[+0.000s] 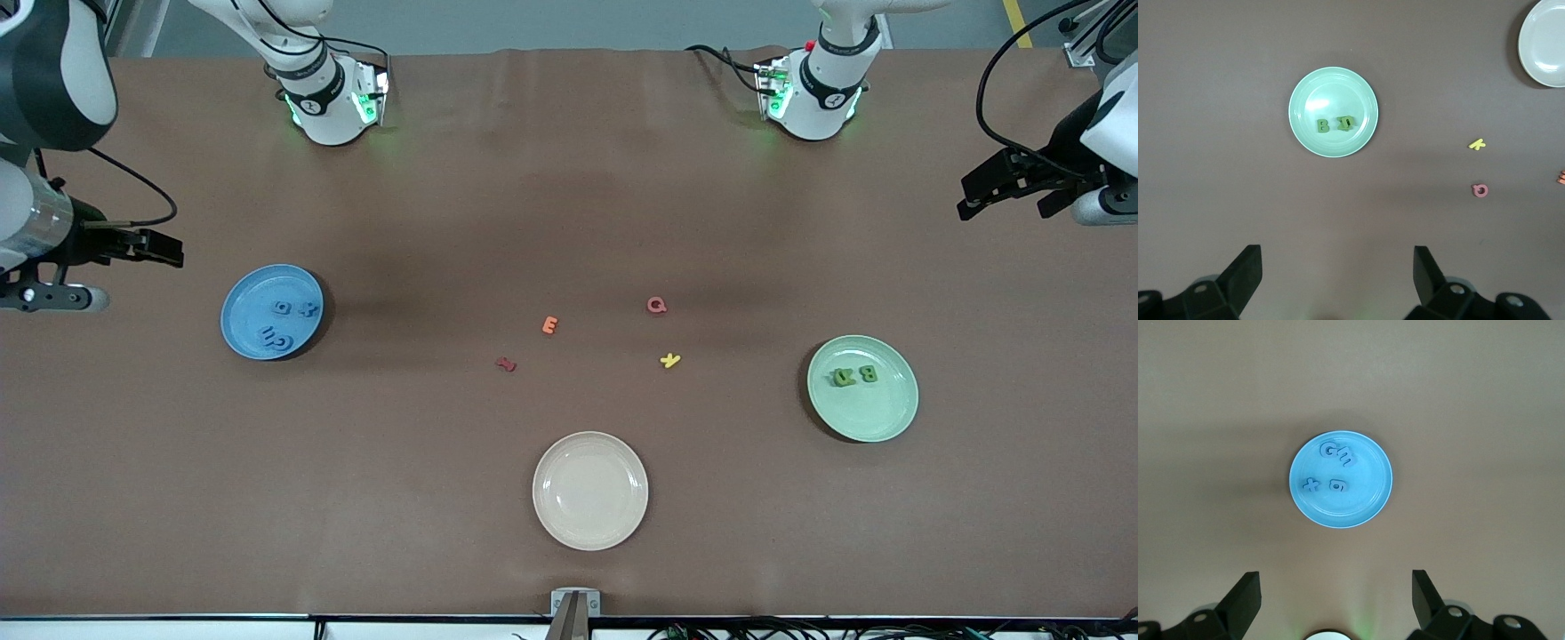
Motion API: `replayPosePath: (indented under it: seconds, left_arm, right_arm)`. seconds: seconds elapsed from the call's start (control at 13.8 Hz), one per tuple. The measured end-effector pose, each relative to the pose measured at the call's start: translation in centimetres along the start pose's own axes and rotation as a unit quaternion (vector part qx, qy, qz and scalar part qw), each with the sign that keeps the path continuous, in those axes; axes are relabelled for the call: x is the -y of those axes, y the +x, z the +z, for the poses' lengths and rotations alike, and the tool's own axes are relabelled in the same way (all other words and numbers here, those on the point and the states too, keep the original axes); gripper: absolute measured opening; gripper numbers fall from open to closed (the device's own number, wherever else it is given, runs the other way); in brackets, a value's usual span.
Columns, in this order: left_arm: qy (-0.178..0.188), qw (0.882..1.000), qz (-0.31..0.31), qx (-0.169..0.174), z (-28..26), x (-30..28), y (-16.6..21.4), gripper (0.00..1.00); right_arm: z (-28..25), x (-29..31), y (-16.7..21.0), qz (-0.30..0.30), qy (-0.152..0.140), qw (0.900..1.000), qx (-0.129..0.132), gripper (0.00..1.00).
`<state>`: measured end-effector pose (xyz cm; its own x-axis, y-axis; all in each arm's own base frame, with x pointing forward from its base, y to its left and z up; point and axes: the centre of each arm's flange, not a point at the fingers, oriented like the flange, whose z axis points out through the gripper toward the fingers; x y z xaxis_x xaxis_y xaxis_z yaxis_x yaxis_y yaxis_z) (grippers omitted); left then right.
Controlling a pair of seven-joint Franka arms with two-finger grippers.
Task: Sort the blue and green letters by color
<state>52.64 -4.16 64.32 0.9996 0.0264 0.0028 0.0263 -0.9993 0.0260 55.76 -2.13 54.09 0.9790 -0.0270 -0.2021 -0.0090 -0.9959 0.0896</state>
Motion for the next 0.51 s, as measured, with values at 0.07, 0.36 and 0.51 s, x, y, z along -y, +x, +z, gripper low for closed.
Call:
replayPosePath:
  seconds: [0.07,0.36,0.51]
  left_arm:
    - [0.000,1.000,-0.001,-0.001,-0.10,0.13,-0.05,1.00]
    - [0.000,1.000,-0.004,-0.004,-0.49,0.39,-0.25,1.00]
    - [0.000,1.000,-0.004,-0.007,-0.78,0.39,-0.42,1.00]
  right_arm:
    - [-0.40,0.35,-0.12,-0.002,0.002,1.000,0.001,1.00]
    - [-0.70,1.15,-0.18,-0.005,0.016,1.000,0.001,1.00]
    - [-1.10,1.25,-0.17,-0.005,0.017,1.000,-0.003,1.00]
